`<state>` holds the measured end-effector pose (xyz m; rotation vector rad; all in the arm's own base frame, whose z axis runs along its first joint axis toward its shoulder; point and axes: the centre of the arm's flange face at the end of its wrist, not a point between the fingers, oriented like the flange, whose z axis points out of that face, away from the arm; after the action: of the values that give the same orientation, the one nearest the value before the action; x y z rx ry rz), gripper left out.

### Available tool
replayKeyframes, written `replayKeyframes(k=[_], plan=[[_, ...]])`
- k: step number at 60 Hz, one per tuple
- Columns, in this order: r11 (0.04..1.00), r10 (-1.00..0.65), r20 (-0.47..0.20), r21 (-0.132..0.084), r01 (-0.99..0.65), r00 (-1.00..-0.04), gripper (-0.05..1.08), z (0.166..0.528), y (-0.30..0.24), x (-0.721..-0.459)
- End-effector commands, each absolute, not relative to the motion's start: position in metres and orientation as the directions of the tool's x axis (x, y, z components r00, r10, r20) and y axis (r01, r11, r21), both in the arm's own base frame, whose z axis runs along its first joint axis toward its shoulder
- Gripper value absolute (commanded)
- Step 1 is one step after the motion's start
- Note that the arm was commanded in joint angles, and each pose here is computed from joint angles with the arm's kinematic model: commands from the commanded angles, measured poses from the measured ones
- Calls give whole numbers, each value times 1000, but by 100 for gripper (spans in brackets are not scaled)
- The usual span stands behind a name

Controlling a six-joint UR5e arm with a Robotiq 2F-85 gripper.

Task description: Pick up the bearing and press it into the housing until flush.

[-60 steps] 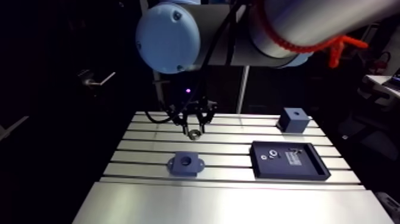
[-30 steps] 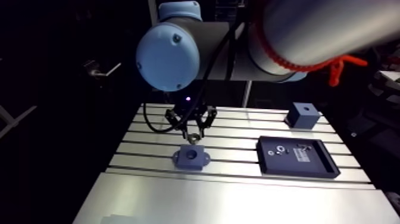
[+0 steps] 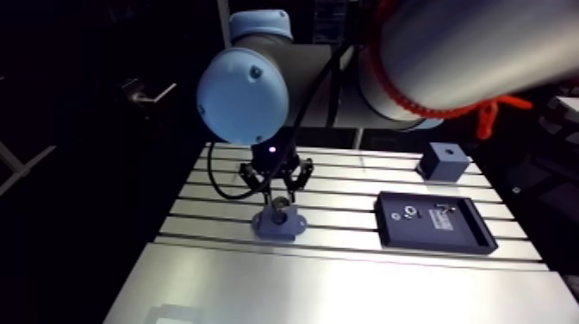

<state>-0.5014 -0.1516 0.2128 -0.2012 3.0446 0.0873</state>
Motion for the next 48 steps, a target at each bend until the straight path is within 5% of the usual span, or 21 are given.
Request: replayKeyframes(k=[1,48], plan=[[989,-130,-88,52,-135,-988,59,209,-152,-500],[987,-150,-97,50,-155,-984,59,194,-154,-499]])
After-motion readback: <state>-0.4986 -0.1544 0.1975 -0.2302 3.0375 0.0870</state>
